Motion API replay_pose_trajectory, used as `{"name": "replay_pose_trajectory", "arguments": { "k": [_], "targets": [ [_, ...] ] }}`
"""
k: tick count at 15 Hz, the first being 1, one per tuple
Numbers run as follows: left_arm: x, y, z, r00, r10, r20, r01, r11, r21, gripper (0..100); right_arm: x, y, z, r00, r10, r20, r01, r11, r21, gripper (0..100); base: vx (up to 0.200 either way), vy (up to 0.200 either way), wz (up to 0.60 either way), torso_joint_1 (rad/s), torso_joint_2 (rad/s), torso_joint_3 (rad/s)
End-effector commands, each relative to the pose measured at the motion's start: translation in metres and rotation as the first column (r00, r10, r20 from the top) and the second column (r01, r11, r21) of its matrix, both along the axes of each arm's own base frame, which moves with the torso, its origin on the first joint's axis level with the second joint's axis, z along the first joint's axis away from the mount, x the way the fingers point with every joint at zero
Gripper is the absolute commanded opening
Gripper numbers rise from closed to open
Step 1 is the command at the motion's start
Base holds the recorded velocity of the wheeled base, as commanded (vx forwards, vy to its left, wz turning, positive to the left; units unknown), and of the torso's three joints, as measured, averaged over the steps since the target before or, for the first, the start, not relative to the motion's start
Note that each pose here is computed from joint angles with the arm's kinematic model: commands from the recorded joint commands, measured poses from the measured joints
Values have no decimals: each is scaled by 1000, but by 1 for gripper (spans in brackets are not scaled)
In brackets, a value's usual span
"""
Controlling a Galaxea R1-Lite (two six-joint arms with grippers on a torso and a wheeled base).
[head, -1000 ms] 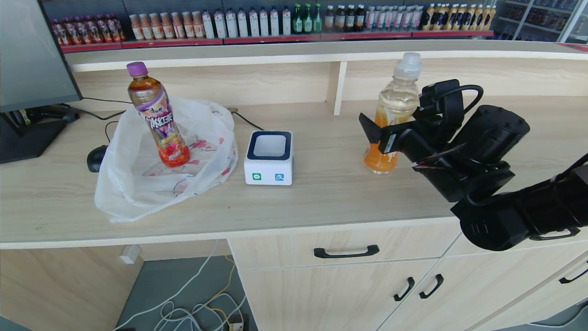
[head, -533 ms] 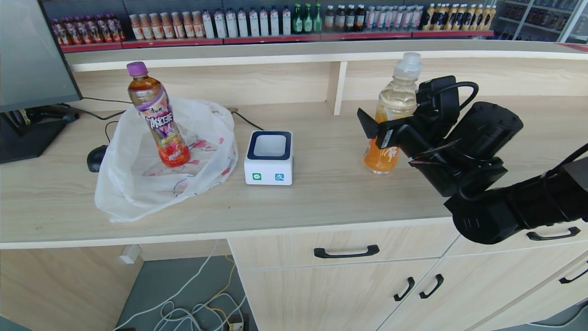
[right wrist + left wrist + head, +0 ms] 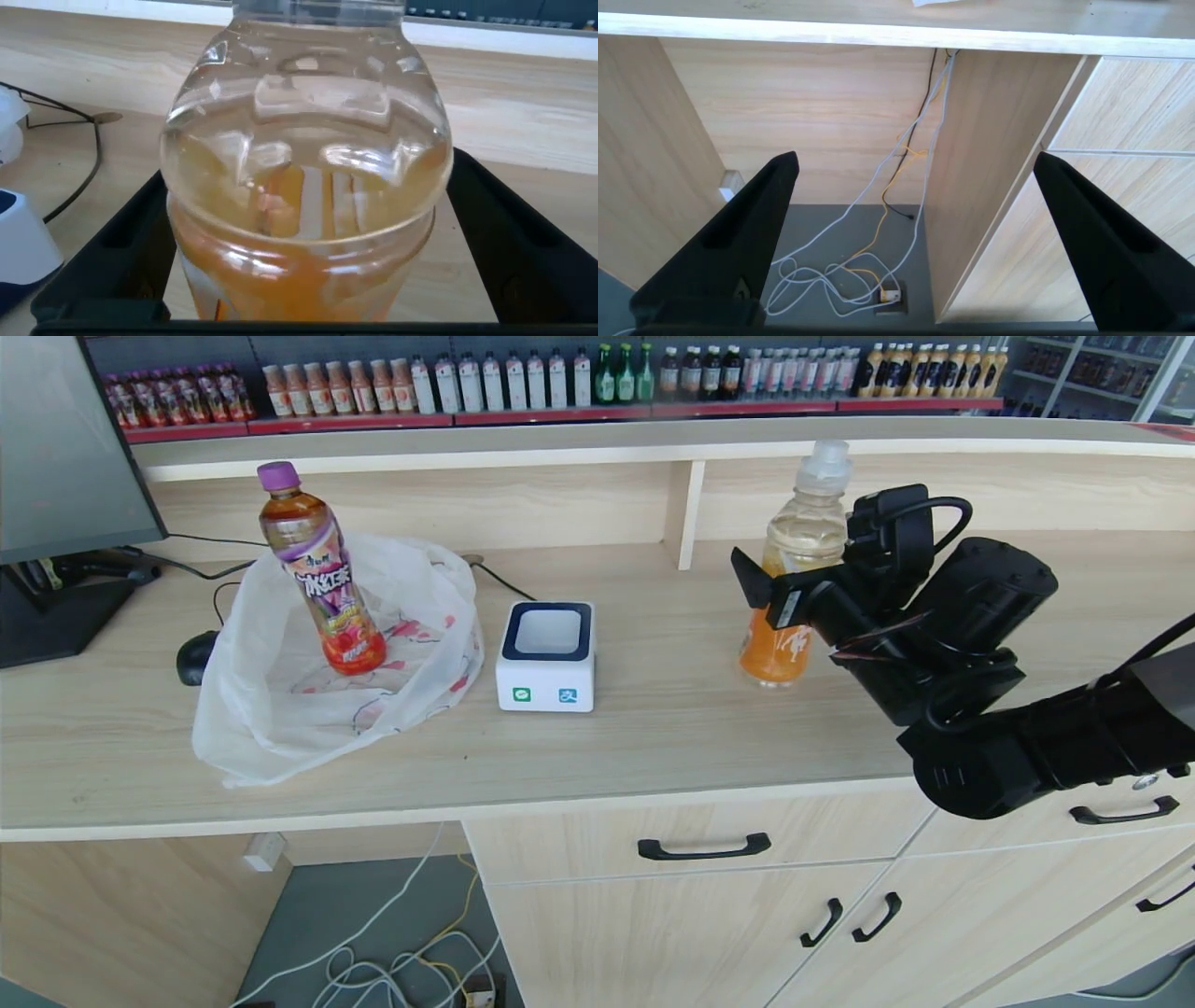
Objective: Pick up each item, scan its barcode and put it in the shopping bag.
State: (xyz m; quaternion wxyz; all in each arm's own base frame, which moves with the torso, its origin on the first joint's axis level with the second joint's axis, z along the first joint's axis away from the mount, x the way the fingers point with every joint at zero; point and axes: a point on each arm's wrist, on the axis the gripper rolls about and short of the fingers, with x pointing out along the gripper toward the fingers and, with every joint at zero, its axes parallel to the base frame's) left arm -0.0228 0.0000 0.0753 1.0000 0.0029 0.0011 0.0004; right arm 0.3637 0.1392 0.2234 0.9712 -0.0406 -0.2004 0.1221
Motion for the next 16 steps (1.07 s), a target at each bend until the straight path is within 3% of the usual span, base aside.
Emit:
{"name": "replay_pose_trajectory", "arguments": {
  "k": [1,4,5,16],
  "targets": [
    [0,0,0,1000,1,1,-1,1000,0,100,1,1,-2,1000,2,-2,-2,1000,-2,100,0,0,0,0,0,0],
    [0,0,0,1000,1,1,-1,1000,0,100,2,0,-2,1000,0,-2,0,1000,-2,100,0,0,0,0,0,0],
    [0,0,0,1000,1,1,-1,1000,0,100,3,1,-3,1000,-1,-5,1,1000,-3,0,0,0,0,0,0,0],
    [0,0,0,1000,1,1,-1,1000,0,100,2,-2,5,1000,-6,31,5,1000,16,0,0,0,0,0,0,0]
  ]
}}
